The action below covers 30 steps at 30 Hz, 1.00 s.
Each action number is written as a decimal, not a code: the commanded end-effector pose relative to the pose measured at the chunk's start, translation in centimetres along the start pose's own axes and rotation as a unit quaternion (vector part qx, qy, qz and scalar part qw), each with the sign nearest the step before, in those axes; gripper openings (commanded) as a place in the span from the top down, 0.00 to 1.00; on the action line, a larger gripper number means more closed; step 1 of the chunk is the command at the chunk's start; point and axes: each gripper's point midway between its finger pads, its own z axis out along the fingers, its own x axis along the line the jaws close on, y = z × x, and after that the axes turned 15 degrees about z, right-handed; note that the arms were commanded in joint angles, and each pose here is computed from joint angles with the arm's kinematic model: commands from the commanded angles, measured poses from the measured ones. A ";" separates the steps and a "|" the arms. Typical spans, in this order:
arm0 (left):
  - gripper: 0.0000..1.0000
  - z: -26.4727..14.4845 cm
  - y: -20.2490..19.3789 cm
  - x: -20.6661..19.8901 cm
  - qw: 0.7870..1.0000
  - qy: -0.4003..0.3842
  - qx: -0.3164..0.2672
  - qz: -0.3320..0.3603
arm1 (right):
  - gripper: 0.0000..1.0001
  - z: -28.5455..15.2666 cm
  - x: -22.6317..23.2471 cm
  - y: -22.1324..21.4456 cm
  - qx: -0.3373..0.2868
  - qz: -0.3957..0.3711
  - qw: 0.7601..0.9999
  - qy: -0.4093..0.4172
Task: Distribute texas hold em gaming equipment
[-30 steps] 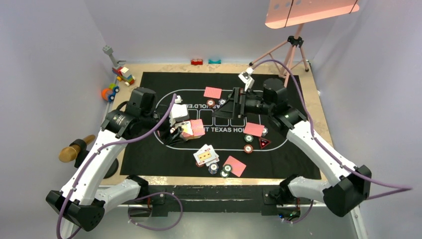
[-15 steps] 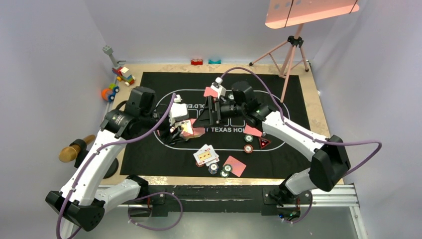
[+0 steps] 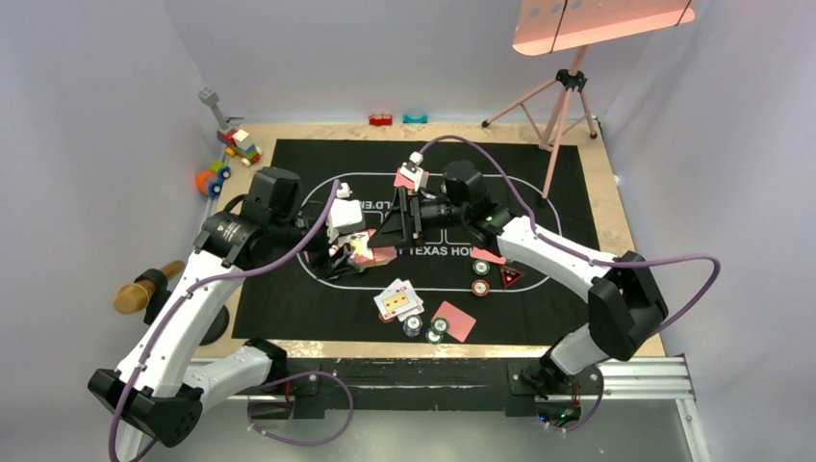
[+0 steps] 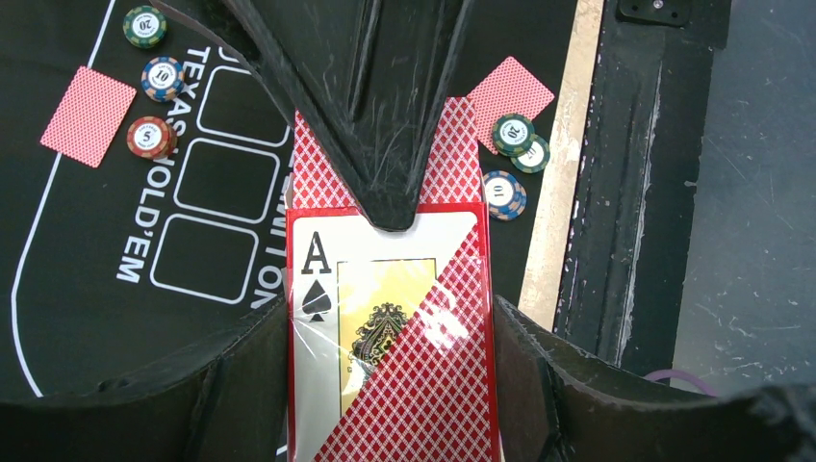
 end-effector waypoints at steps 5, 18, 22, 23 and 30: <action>1.00 -0.8 2.6 0.8 0.999 0.016 -0.038 0.023 | 0.31 -0.1 -0.3 -0.9 0.027 -0.007 1.000 -0.011; 1.00 -0.9 2.8 0.6 0.999 0.013 -0.044 0.020 | 0.48 -1.6 -0.4 -0.8 0.013 0.009 1.000 -0.005; 1.00 -0.9 2.9 0.6 0.999 0.015 -0.046 0.021 | 0.51 -2.2 -0.3 -0.7 0.006 0.011 1.000 -0.001; 1.00 -0.9 2.9 0.6 0.999 0.015 -0.046 0.021 | 0.52 -2.3 -0.2 -0.7 0.005 0.011 1.000 -0.002; 1.00 -1.0 3.1 0.6 0.998 0.017 -0.050 0.021 | 0.61 -3.4 0.1 -0.6 -0.006 0.008 1.000 -0.004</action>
